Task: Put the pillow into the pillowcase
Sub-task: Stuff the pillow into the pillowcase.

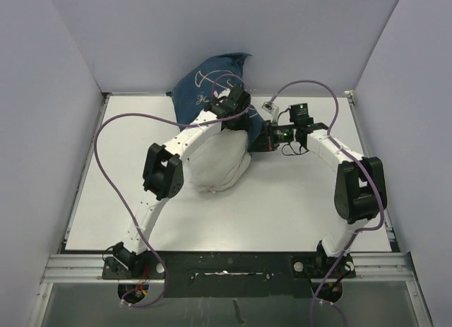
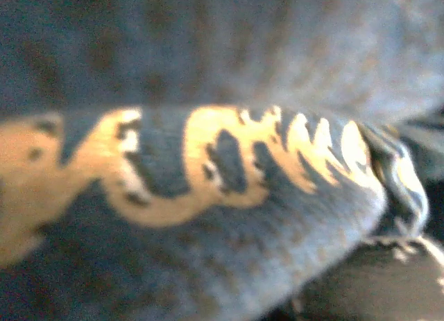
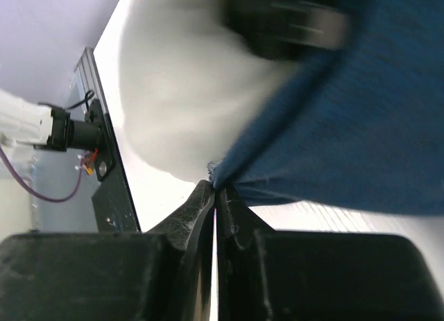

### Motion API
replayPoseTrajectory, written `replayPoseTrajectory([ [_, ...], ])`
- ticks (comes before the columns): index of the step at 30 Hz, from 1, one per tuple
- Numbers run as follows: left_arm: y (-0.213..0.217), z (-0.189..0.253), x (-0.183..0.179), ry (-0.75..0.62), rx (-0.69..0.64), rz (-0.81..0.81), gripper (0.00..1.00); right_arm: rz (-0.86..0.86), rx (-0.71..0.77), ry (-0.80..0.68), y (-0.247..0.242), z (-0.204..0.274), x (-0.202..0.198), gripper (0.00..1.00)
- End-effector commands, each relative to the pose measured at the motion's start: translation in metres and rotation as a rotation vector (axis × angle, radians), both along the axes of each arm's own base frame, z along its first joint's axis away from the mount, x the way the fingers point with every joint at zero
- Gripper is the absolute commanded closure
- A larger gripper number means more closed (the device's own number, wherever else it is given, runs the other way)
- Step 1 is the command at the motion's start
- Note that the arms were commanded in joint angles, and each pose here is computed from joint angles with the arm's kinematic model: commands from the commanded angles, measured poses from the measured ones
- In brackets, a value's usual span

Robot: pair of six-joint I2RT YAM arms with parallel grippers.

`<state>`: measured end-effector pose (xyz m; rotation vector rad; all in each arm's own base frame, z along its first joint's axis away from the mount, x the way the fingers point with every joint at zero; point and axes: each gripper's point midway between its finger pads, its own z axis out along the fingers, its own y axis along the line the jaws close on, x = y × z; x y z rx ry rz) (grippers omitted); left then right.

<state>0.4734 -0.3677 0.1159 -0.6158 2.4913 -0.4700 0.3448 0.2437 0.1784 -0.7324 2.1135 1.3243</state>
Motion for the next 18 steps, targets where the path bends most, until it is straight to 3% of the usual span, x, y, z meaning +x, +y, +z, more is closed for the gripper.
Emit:
replayPoseTrajectory([
  [1,0.011,0.022,0.078,-0.279,-0.178,0.038,0.69,-0.052,0.108,0.257,-0.022,-0.018,0.009,1.0],
  [4,-0.009,0.046,0.065,-0.319,-0.253,-0.126,0.41,-0.074,0.124,0.27,-0.025,-0.02,0.024,1.0],
  [6,-0.016,0.056,0.053,-0.327,-0.279,-0.221,0.33,-0.075,0.137,0.252,-0.024,-0.014,0.028,1.0],
  [13,-0.014,0.08,0.009,-0.348,-0.352,-0.506,0.29,-0.09,0.189,0.26,-0.032,-0.007,0.031,1.0],
  [18,0.007,0.095,-0.007,-0.335,-0.374,-0.593,0.29,-0.105,0.205,0.255,-0.039,-0.002,0.036,1.0],
])
